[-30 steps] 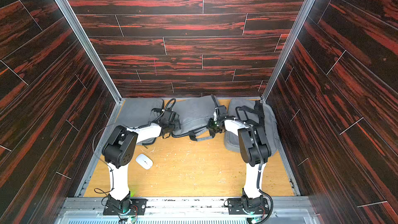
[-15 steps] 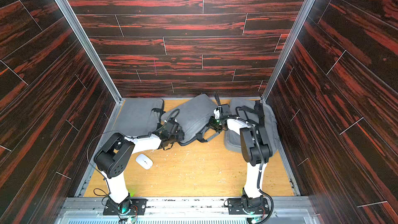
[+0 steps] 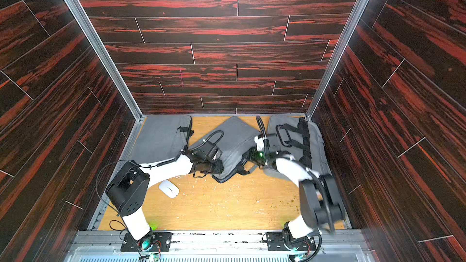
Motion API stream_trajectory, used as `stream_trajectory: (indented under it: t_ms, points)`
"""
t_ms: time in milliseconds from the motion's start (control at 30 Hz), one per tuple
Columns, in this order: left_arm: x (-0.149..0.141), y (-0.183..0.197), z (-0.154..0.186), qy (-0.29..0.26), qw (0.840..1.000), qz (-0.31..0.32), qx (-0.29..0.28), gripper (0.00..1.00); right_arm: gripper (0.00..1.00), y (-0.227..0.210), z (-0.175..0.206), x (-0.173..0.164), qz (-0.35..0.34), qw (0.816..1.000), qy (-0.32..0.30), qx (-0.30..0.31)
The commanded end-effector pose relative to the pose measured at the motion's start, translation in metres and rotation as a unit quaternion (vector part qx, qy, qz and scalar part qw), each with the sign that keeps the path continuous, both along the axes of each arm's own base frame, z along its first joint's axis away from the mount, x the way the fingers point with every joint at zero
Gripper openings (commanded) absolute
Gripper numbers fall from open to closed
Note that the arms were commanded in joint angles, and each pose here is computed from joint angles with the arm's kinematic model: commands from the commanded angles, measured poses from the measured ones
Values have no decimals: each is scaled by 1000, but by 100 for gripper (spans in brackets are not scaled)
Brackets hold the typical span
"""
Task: Put the mouse into the laptop bag
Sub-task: Adjust the zippered laptop bag at the center of the board.
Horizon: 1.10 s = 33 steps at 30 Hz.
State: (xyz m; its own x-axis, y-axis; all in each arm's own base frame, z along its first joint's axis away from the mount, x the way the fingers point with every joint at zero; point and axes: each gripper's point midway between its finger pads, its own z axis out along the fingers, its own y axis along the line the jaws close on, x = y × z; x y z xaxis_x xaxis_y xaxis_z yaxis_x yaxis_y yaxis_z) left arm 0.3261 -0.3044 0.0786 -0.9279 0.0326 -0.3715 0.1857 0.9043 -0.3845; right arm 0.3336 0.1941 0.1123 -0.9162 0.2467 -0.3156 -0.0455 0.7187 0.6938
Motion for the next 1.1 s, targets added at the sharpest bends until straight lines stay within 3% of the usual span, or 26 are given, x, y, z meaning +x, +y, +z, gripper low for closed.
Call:
stream_trajectory:
  t_ms: [0, 133, 367, 533, 667, 800, 1067]
  points:
    - [0, -15, 48, -21, 999, -30, -37, 55, 41, -10, -13, -21, -18, 1000, 14, -5]
    - [2, -31, 66, -39, 996, -51, -59, 63, 49, -12, -39, -29, -29, 999, 37, 1]
    - [4, -36, 26, -20, 998, -64, -13, 64, 52, 13, -36, -7, -12, 997, 28, 73]
    - [8, -38, 14, -14, 998, -62, -6, 64, 52, 21, -47, 2, -11, 996, 49, 78]
    - [9, -38, 12, -14, 998, -62, -4, 64, 41, 26, -70, -1, -14, 994, 82, 74]
    - [10, -32, 22, -33, 997, -64, 5, 64, 1, 28, -76, -13, -14, 992, 93, 85]
    - [4, -18, 50, -98, 989, -96, 57, 63, 0, 10, -30, -15, -16, 998, 49, 23]
